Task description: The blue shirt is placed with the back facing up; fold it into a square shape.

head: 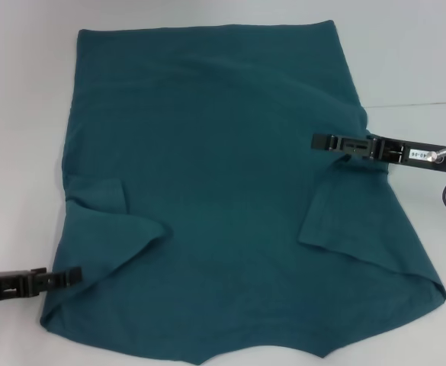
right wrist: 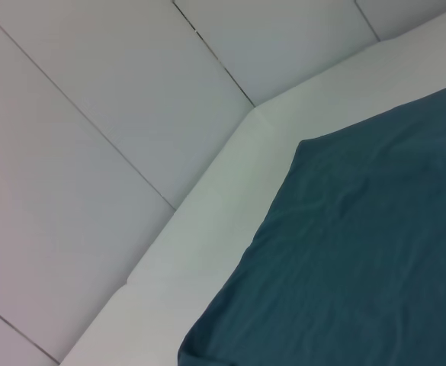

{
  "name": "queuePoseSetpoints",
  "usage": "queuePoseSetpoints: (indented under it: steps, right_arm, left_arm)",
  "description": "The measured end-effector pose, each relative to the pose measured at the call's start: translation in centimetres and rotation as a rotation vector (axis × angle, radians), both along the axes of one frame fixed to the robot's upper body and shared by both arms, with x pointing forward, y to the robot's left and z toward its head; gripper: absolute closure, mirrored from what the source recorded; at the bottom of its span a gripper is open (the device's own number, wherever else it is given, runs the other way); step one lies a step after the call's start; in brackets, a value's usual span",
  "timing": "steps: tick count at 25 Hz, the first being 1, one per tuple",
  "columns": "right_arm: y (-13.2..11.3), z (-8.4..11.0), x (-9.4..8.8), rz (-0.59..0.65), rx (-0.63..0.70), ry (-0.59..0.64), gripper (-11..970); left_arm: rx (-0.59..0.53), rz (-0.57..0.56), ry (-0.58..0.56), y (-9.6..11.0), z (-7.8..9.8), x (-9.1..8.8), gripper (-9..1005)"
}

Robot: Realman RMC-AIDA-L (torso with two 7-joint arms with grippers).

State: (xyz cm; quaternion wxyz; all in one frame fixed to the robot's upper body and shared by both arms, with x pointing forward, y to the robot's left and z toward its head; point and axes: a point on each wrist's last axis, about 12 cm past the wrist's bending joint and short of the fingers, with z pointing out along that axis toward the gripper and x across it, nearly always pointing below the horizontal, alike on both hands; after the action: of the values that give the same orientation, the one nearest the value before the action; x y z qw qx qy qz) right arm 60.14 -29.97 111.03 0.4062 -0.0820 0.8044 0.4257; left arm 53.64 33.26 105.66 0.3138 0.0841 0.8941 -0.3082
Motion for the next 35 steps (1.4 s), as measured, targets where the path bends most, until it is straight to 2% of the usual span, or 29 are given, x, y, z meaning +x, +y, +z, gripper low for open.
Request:
queuePoseSetpoints:
  steps: [11, 25, 35]
  right_arm:
    - [-0.1, 0.1, 0.1, -0.007, 0.007, -0.005, 44]
    - [-0.4, 0.1, -0.1, -0.023, 0.022, -0.007, 43]
    - [-0.4, 0.0, -0.2, -0.023, 0.023, -0.004, 44]
  left_arm:
    - [0.011, -0.058, 0.049, -0.3, 0.2, -0.3, 110]
    - [-0.050, -0.181, 0.072, -1.0, 2.0, -0.4, 111]
    - [-0.006, -0.149, 0.097, 0.0, 2.0, -0.5, 111]
